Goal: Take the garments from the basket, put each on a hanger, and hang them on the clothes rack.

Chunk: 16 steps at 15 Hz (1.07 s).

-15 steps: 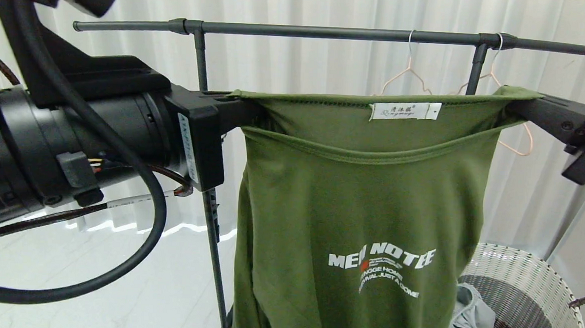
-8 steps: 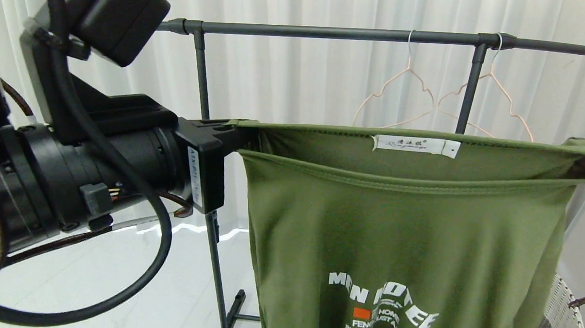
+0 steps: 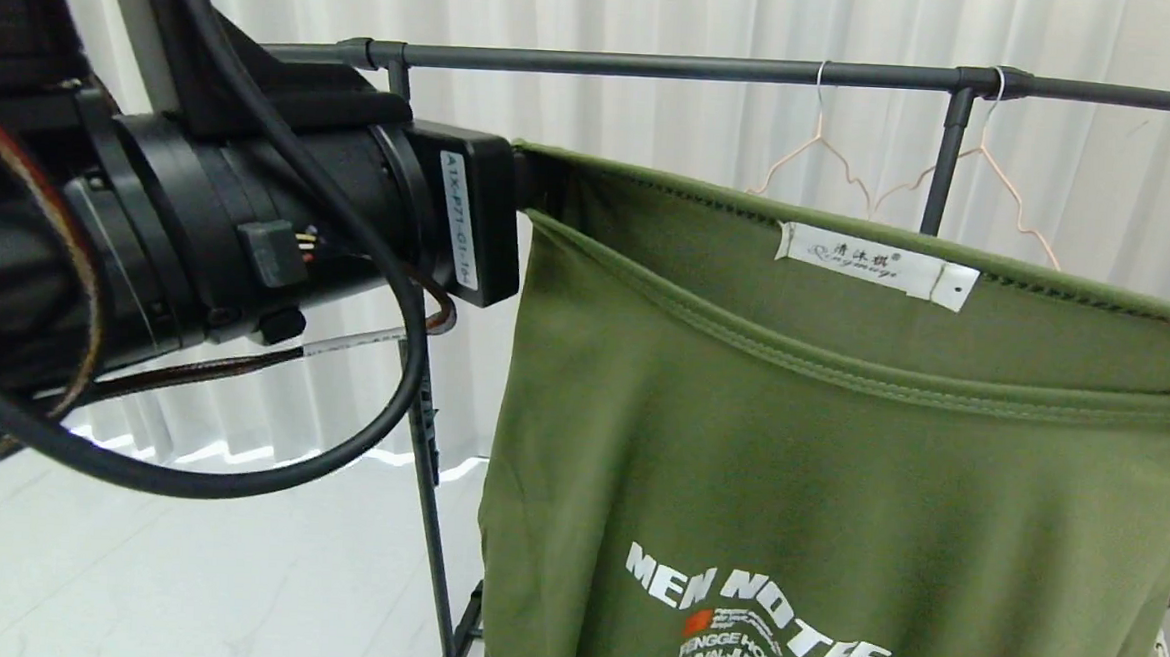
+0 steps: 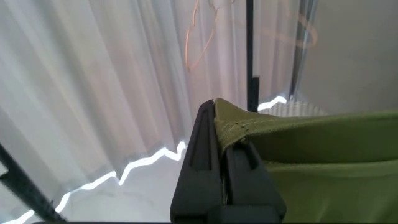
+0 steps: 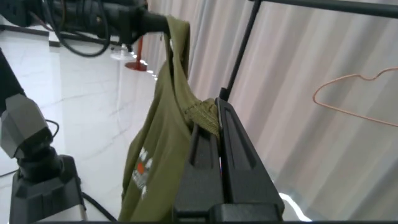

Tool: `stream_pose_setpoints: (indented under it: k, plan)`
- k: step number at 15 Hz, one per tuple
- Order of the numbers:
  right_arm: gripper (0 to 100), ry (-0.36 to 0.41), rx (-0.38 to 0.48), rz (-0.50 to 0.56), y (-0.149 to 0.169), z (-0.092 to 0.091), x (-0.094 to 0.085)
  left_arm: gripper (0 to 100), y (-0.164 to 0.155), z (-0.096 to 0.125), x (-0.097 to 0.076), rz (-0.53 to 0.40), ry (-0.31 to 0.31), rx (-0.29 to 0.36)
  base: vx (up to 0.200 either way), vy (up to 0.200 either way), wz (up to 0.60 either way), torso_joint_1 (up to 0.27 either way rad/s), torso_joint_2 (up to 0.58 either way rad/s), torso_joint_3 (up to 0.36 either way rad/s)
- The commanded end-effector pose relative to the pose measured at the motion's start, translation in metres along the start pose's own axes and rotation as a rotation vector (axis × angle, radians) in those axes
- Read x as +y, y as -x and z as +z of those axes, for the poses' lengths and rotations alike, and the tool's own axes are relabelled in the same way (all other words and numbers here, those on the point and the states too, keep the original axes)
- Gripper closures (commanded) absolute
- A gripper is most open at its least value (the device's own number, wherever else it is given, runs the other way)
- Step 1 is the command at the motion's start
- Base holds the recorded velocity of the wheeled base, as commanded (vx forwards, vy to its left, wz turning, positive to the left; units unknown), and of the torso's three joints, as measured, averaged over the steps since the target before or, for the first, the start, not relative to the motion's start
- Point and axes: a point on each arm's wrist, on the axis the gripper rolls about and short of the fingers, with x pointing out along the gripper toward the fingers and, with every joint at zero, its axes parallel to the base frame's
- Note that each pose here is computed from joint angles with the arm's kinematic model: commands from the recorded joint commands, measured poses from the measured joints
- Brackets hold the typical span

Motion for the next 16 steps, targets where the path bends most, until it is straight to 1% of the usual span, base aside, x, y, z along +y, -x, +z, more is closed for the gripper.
stream_pose_setpoints:
  k: [1, 2, 3, 4, 5, 6, 8, 9, 10, 11, 13, 15, 16]
  plan:
    - [100, -0.001, 0.011, -0.035, -0.007, 0.002, -0.007, 100, 0.004, 0.005, 0.001, -0.001, 0.004, -0.015, 0.0, 0.0, 0.0, 0.0, 0.0, 0.0]
    - [100, 0.003, 0.018, -0.077, -0.012, 0.004, -0.016, 100, 0.015, 0.002, 0.002, -0.002, 0.0, 0.009, 0.0, 0.0, 0.0, 0.0, 0.0, 0.0]
    - [100, 0.004, 0.018, -0.087, -0.013, 0.005, -0.017, 100, 0.018, 0.002, 0.002, -0.004, -0.001, 0.014, 0.0, 0.0, 0.0, 0.0, 0.0, 0.0]
    - [100, 0.003, 0.037, -0.14, -0.025, 0.007, -0.034, 100, 0.05, 0.006, 0.002, -0.039, -0.009, 0.057, 0.0, 0.0, 0.0, 0.0, 0.0, 0.0]
    - [100, -0.001, 0.042, -0.153, -0.035, 0.009, -0.042, 100, 0.065, 0.007, 0.003, -0.048, -0.013, 0.079, 0.0, 0.0, 0.0, 0.0, 0.0, 0.0]
    - [100, -0.001, 0.04, -0.157, -0.045, 0.011, -0.049, 100, 0.078, 0.008, 0.003, -0.063, -0.016, 0.089, 0.0, 0.0, 0.0, 0.0, 0.0, 0.0]
    - [100, -0.005, 0.053, -0.158, -0.067, -0.001, -0.066, 100, 0.099, 0.012, -0.004, -0.14, -0.025, 0.076, 0.0, 0.0, 0.0, 0.0, 0.0, 0.0]
    - [100, -0.005, 0.052, -0.158, -0.079, -0.008, -0.075, 100, 0.105, 0.012, -0.003, -0.148, -0.029, 0.082, 0.0, 0.0, 0.0, 0.0, 0.0, 0.0]
    - [100, 0.005, 0.036, -0.157, -0.09, -0.011, -0.083, 100, 0.11, 0.012, -0.002, -0.148, -0.031, 0.09, 0.0, 0.0, 0.0, 0.0, 0.0, 0.0]
    - [100, 0.009, 0.024, -0.156, -0.102, -0.014, -0.091, 100, 0.112, 0.009, -0.001, -0.145, -0.036, 0.109, 0.0, 0.0, 0.0, 0.0, 0.0, 0.0]
    - [100, 0.012, 0.017, -0.155, -0.115, -0.016, -0.1, 100, 0.114, 0.007, 0.0, -0.145, -0.038, 0.117, 0.0, 0.0, 0.0, 0.0, 0.0, 0.0]
    - [100, 0.016, 0.009, -0.147, -0.118, -0.013, -0.1, 100, 0.112, 0.006, -0.001, -0.145, -0.038, 0.126, 0.0, 0.0, 0.0, 0.0, 0.0, 0.0]
    - [100, 0.017, 0.002, -0.131, -0.119, -0.011, -0.096, 100, 0.11, 0.005, -0.001, -0.144, -0.036, 0.131, 0.0, 0.0, 0.0, 0.0, 0.0, 0.0]
